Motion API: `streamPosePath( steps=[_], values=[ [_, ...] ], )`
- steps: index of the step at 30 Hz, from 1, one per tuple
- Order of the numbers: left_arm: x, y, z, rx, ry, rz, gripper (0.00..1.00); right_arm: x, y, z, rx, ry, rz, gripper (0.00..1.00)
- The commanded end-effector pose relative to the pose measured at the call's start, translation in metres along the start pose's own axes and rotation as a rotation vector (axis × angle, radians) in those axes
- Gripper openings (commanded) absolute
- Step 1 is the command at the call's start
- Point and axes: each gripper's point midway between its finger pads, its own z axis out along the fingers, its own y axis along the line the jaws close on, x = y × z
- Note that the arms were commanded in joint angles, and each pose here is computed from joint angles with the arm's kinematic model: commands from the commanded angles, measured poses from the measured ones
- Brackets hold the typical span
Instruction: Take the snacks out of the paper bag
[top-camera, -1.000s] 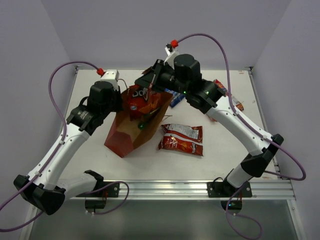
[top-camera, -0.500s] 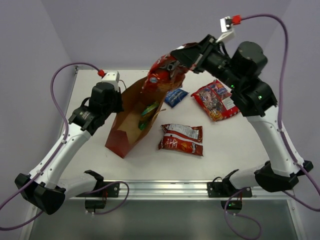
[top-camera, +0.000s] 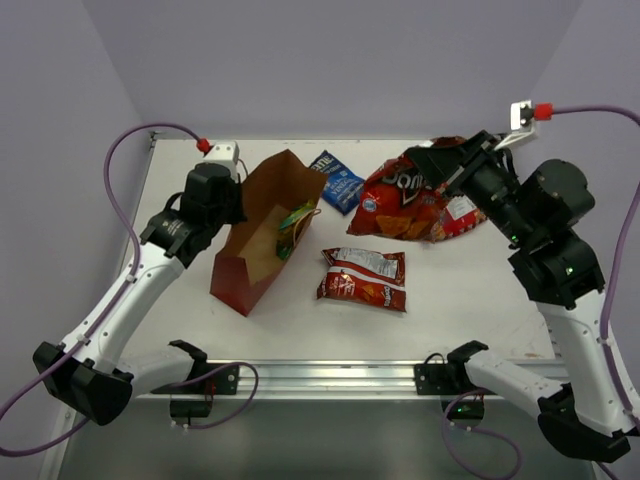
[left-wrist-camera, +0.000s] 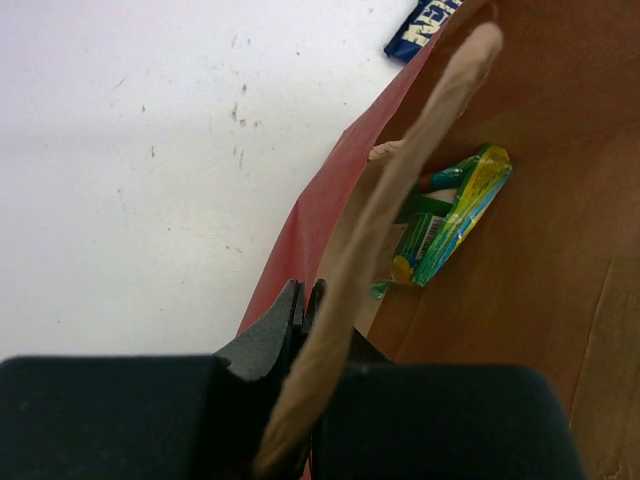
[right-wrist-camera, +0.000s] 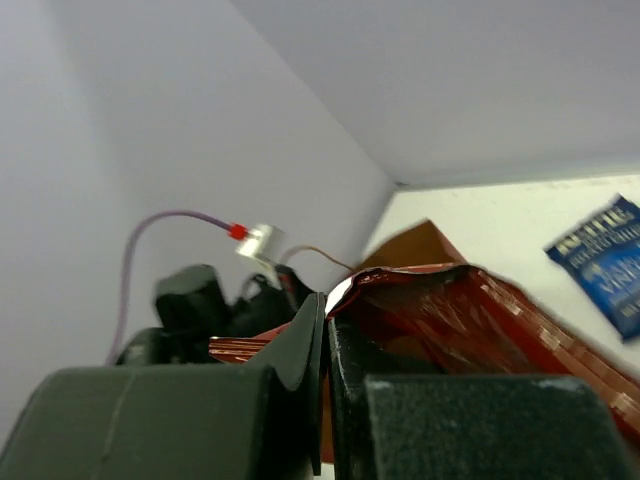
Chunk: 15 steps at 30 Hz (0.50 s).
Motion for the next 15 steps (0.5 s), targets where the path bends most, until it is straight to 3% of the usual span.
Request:
streamPosePath(
  steps=[1, 8, 15],
  values=[
    [-0.026, 0.009, -0.004, -0.030, -0.088, -0.006, 0.00, 0.034, -0.067, 0.006, 0.184, 0.043, -0.033, 0.00],
    [-0.031, 0.028, -0.006, -0.080, -0.103, 0.000, 0.00, 0.111, -0.156, 0.020, 0.351, 0.216, -0.071, 0.00],
    [-0.040, 0.046, -0.017, -0.126, -0.132, -0.003, 0.00, 0.154, -0.166, 0.089, 0.205, 0.359, -0.032, 0.00]
  ],
)
